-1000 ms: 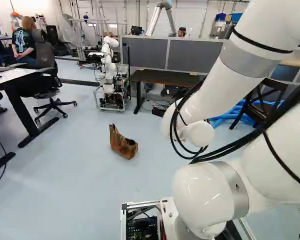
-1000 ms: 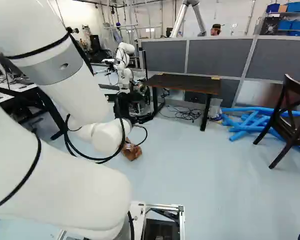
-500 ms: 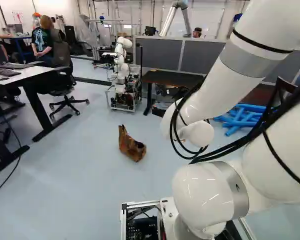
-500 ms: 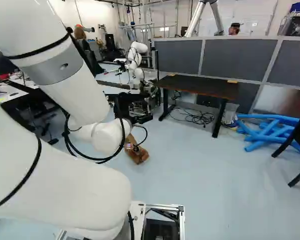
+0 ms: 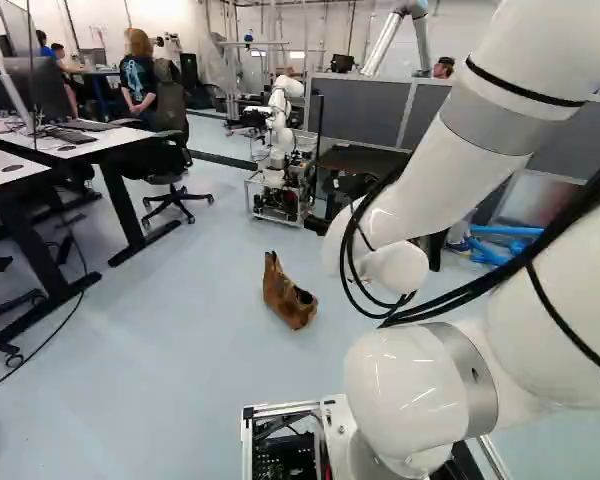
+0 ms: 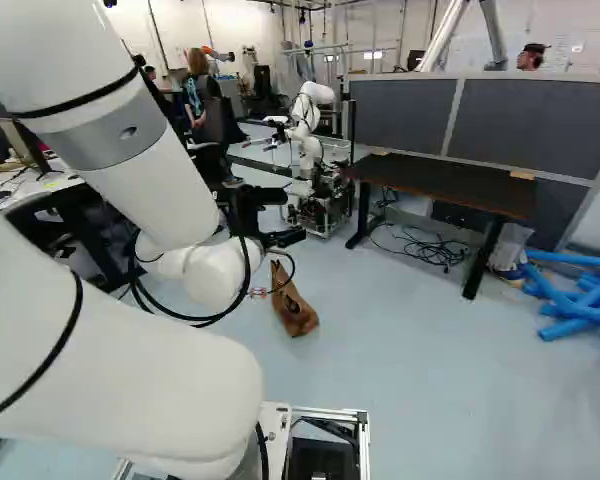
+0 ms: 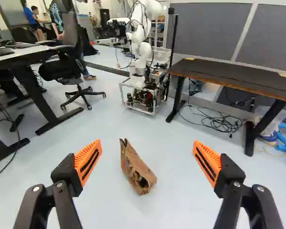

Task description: Pick up the bag on the ground and place it on the table

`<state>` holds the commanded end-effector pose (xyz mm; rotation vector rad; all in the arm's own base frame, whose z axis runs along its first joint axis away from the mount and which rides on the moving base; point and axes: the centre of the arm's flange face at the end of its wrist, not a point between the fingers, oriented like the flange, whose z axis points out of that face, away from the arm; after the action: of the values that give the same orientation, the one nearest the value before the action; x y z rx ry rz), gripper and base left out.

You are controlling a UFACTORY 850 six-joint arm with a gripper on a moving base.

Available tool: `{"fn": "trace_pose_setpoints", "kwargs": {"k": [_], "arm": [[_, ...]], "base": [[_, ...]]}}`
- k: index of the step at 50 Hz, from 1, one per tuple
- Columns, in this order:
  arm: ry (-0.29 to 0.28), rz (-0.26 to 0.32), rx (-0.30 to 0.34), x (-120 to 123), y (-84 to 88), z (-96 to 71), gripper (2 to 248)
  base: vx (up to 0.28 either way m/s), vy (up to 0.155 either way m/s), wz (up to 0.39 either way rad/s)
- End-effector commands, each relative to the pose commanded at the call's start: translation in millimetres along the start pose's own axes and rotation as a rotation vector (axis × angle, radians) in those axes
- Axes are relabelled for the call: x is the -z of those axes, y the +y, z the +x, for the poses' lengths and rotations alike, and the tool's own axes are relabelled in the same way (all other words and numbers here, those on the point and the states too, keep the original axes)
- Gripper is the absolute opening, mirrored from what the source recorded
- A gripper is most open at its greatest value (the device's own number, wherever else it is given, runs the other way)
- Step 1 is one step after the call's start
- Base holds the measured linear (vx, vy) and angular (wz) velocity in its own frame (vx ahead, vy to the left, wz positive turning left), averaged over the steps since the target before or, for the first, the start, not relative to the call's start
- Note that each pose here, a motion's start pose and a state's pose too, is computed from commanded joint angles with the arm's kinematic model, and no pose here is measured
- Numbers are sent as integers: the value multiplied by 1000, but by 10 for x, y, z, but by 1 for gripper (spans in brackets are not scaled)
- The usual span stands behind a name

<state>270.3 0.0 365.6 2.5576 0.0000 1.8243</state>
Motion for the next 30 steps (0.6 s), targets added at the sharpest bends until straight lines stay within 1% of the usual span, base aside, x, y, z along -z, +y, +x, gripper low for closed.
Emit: {"fn": "trace_pose_setpoints", "kwargs": {"k": [19, 25, 26, 30], "arm": [[0, 0, 0, 0, 0, 0, 247], [0, 0, 0, 0, 0, 0, 247], [-3, 0, 0, -47, 0, 24, 247], [-5, 0, 0, -86, 0, 44, 247]], "base": [[147, 64, 293], [146, 45, 215], [146, 47, 217], [71, 25, 69]]}}
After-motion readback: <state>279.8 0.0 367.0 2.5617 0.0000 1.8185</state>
